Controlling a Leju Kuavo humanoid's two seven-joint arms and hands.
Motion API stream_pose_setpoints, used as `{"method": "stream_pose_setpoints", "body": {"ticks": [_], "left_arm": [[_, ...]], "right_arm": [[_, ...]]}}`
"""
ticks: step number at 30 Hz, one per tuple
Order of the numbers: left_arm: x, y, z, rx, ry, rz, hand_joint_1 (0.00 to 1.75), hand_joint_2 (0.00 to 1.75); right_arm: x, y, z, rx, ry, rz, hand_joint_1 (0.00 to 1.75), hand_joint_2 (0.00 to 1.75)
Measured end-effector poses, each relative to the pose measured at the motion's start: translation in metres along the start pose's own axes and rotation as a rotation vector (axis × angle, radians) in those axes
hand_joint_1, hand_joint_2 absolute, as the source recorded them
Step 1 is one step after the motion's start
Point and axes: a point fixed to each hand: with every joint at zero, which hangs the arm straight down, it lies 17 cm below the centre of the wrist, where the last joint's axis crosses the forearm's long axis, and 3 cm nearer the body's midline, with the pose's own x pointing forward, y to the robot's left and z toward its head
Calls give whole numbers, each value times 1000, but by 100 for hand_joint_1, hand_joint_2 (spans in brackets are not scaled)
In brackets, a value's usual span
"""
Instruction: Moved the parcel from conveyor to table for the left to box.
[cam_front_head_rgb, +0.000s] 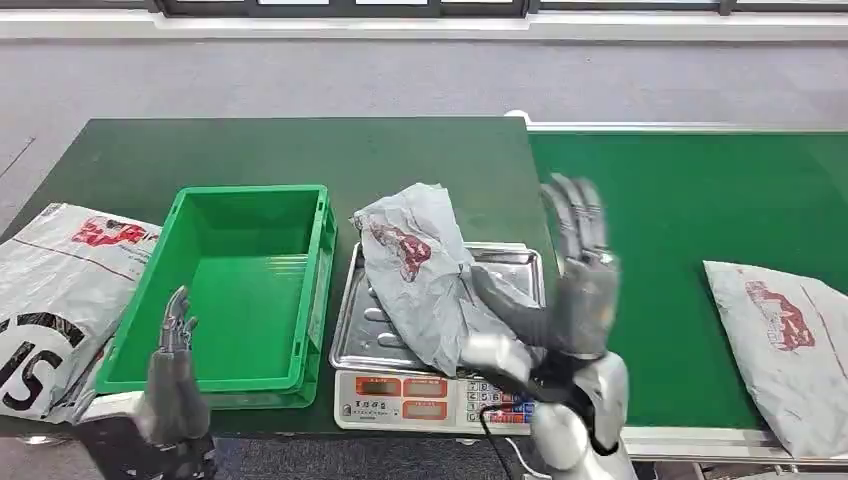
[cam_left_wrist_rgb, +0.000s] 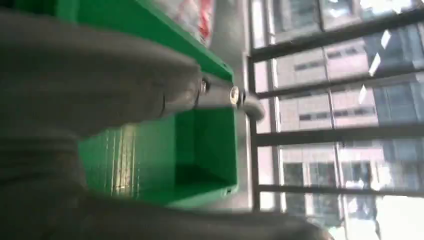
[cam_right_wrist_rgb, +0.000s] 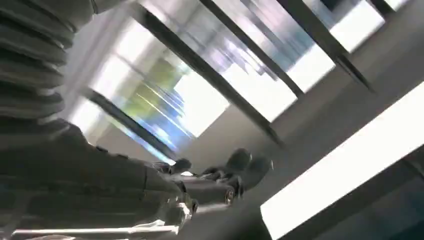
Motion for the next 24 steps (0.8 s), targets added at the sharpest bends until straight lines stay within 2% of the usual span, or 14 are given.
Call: {"method": "stream_pose_setpoints", "body": {"ticks": [1, 3, 6, 9, 10, 15, 18, 24], "left_arm": [[0, -10, -4, -42, -10, -78, 0, 0], [-5, -32, -17, -131, -22, -177, 0, 0], [-18, -68, -31, -261, -42, -251, 0, 0], [-30, -92, -39, -343, -56, -277, 0, 0], [-35, -99, -42, -369, -58, -284, 0, 175], [-65, -146, -55, -536, -49, -312, 0, 175], [-74, -178, -64, -643, -77, -368, 0, 175], [-66, -240, -72, -833, -135, -456, 0, 175]], "right_arm": [[28, -33, -14, -121, -113, 17, 0, 175], [62, -77, -32, -253, -217, 34, 0, 175], [84, -118, -43, -373, -247, 38, 0, 175], [86, -136, -45, -416, -241, 54, 0, 175], [86, -138, -45, -421, -238, 56, 0, 175], [83, -146, -46, -450, -224, 36, 0, 175], [83, -146, -47, -452, -224, 32, 0, 175], [79, -142, -48, -450, -213, 15, 0, 175]]}}
